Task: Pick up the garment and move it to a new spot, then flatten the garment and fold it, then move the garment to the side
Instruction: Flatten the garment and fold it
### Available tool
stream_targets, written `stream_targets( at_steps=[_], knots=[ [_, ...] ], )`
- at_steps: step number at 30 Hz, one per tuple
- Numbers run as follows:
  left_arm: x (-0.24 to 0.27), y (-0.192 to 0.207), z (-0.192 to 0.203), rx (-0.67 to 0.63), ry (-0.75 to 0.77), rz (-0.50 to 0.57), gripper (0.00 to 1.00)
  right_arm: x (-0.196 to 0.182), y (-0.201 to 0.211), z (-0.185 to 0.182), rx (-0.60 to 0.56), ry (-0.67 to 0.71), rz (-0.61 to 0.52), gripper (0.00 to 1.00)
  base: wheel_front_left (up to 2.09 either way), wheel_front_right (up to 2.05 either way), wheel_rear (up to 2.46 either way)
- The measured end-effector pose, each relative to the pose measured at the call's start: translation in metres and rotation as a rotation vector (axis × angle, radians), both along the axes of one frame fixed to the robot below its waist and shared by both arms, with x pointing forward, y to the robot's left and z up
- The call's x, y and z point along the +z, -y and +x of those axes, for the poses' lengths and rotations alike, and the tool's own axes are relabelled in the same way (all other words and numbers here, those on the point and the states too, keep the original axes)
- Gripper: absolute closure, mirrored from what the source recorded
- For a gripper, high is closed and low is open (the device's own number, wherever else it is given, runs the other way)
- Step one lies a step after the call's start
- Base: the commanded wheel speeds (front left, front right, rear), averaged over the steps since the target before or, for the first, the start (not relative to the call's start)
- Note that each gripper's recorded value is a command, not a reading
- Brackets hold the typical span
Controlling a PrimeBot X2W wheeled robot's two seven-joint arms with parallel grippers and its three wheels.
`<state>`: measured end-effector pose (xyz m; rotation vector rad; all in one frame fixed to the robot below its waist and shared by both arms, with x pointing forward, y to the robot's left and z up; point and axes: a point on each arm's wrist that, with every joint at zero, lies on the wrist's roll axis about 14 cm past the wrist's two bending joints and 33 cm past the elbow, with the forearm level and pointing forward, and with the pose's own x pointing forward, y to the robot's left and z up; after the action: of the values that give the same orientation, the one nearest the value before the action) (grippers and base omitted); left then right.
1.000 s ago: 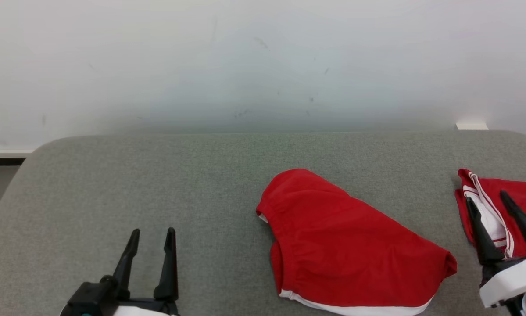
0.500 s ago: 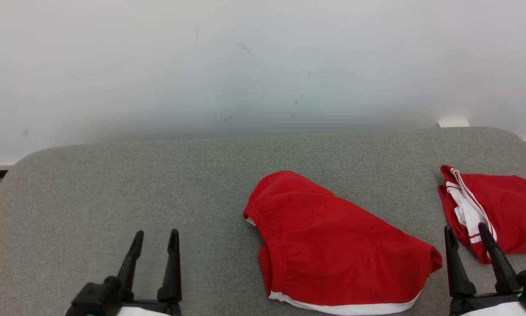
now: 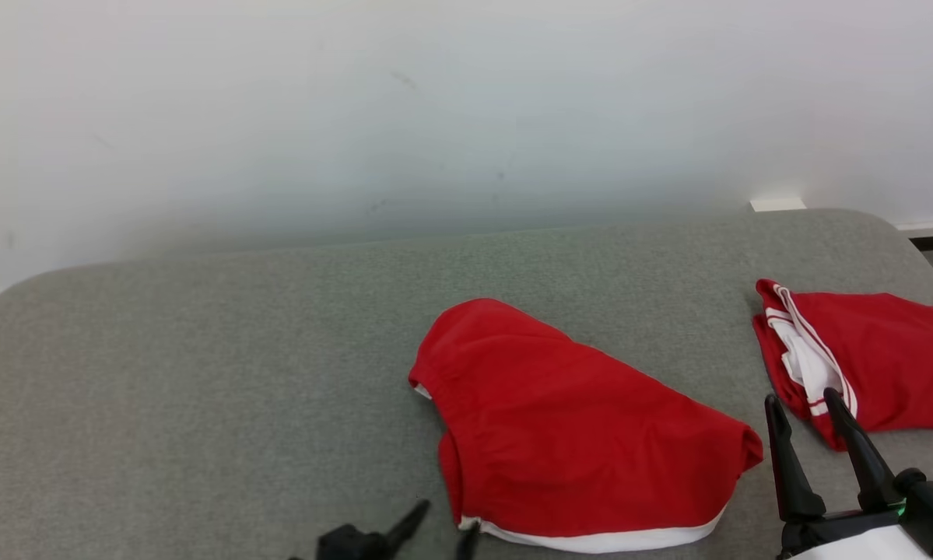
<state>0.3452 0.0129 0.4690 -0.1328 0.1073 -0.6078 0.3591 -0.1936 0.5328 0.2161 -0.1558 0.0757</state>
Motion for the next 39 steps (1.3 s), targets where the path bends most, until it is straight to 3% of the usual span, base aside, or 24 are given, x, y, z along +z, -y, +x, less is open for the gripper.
stream_targets(
  at_steps=[5, 12, 13, 14, 15, 24, 39],
  knots=[
    [-0.024, 0.026, -0.007, -0.132, -0.092, 0.047, 0.0, 0.002, 0.009, 0.0, -0.025, 0.003, 0.002, 0.0, 0.0, 0.0, 0.0],
    [-0.054, 0.032, 0.005, -0.176, -0.169, 0.135, 0.0, 0.001, 0.017, -0.002, -0.058, 0.002, 0.013, 0.0, 0.0, 0.0, 0.0],
    [-0.056, 0.033, 0.006, -0.181, -0.172, 0.144, 0.24, 0.001, 0.018, -0.002, -0.063, 0.001, 0.013, 0.0, 0.0, 0.0, 0.0],
    [-0.057, 0.035, 0.008, -0.184, -0.171, 0.142, 0.72, 0.001, 0.02, -0.002, -0.069, -0.001, 0.014, 0.0, 0.0, 0.0, 0.0],
    [-0.055, 0.037, 0.01, -0.186, -0.168, 0.132, 1.0, 0.0, 0.021, -0.002, -0.074, -0.003, 0.015, 0.0, 0.0, 0.0, 0.0],
    [-0.044, 0.016, 0.023, -0.132, -0.132, 0.09, 1.0, -0.003, 0.028, -0.002, -0.093, -0.011, 0.019, 0.0, 0.0, 0.0, 0.0],
    [-0.058, -0.092, 0.017, 0.239, -0.222, 0.112, 1.0, -0.013, 0.012, 0.006, -0.023, -0.042, -0.017, 0.0, 0.0, 0.0, 0.0]
  ],
)
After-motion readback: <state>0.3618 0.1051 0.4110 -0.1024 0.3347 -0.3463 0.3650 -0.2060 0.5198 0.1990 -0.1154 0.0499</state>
